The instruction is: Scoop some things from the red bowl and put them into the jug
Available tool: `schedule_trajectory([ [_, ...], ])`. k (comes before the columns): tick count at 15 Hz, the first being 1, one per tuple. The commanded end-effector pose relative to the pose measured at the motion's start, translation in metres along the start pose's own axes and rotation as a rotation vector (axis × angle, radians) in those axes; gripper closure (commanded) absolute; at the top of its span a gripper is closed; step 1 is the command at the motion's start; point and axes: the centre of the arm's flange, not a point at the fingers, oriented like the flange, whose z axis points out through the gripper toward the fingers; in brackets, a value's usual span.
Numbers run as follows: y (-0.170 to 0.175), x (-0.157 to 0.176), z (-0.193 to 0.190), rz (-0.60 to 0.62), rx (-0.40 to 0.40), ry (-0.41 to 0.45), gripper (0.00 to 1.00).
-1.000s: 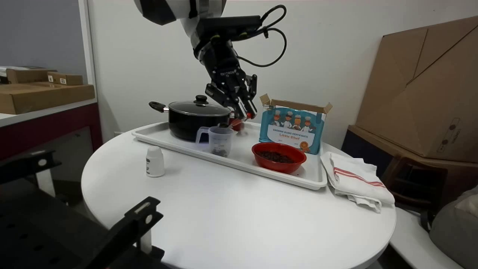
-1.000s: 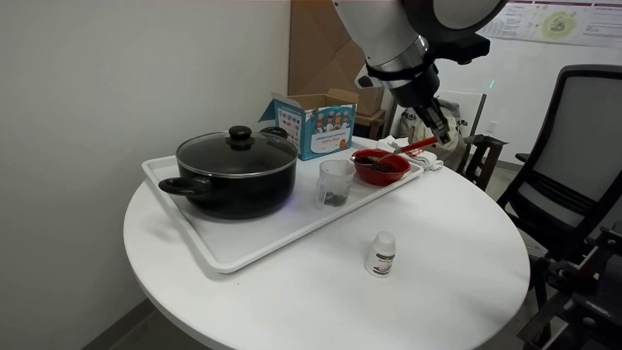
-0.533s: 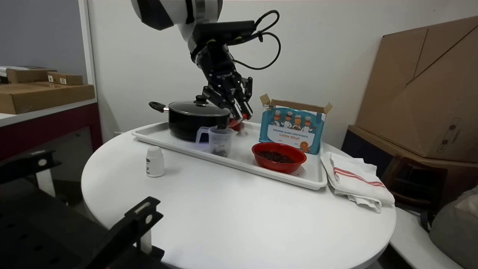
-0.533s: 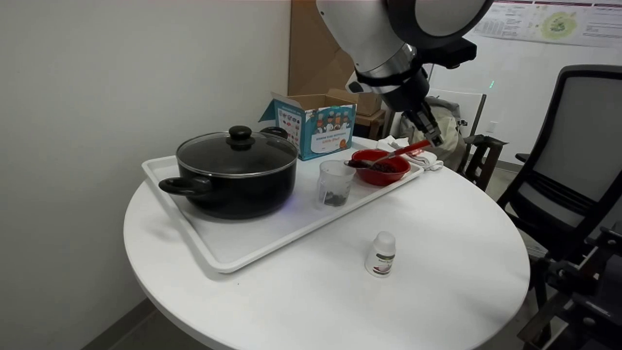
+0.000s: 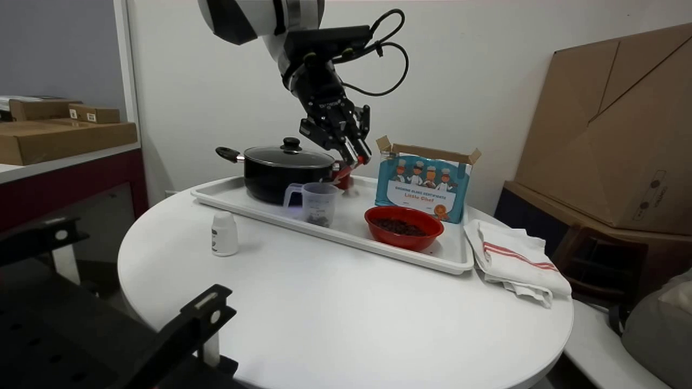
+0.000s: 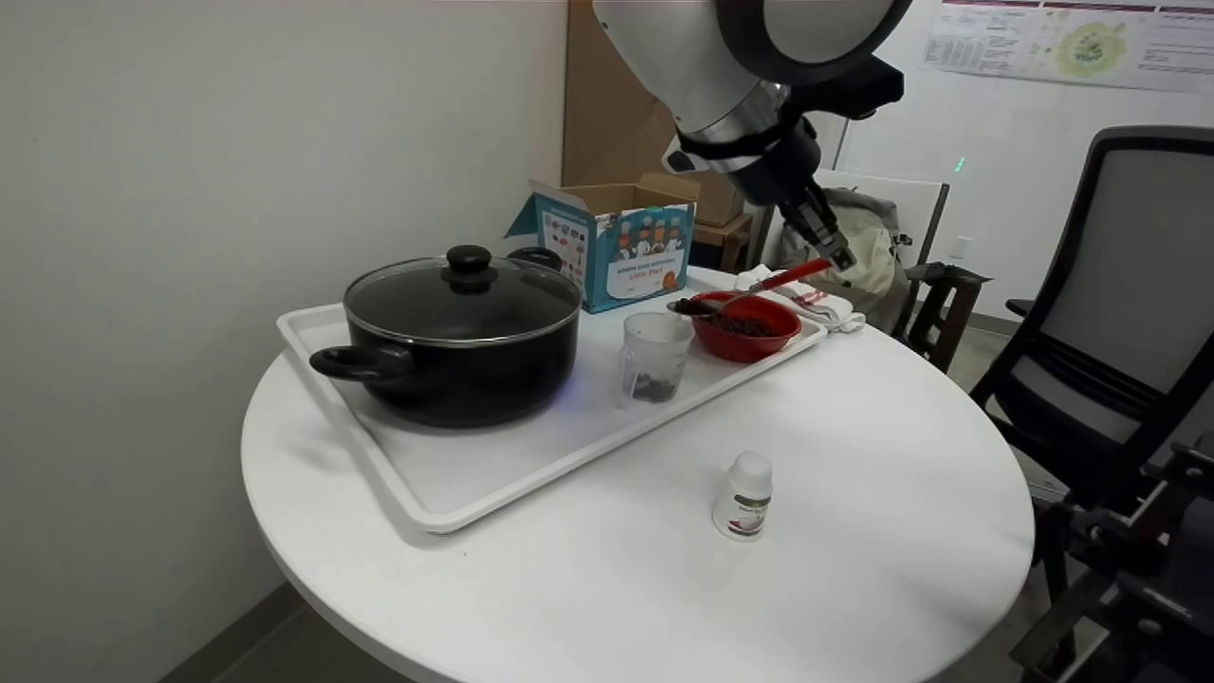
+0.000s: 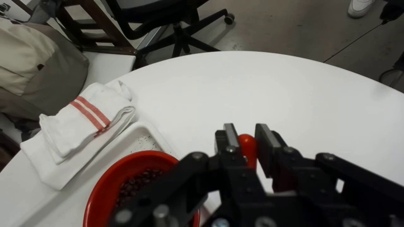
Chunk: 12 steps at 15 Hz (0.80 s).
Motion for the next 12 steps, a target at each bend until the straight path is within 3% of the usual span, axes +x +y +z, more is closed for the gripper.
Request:
schedule_trajectory([
  [1,0.0081,0.0027,-0.0114,0.013,-0.017,-0.048,0.9],
  [12,0.0042,0.0101,-0.0161,0.005,-0.053,-0.163,0.9],
])
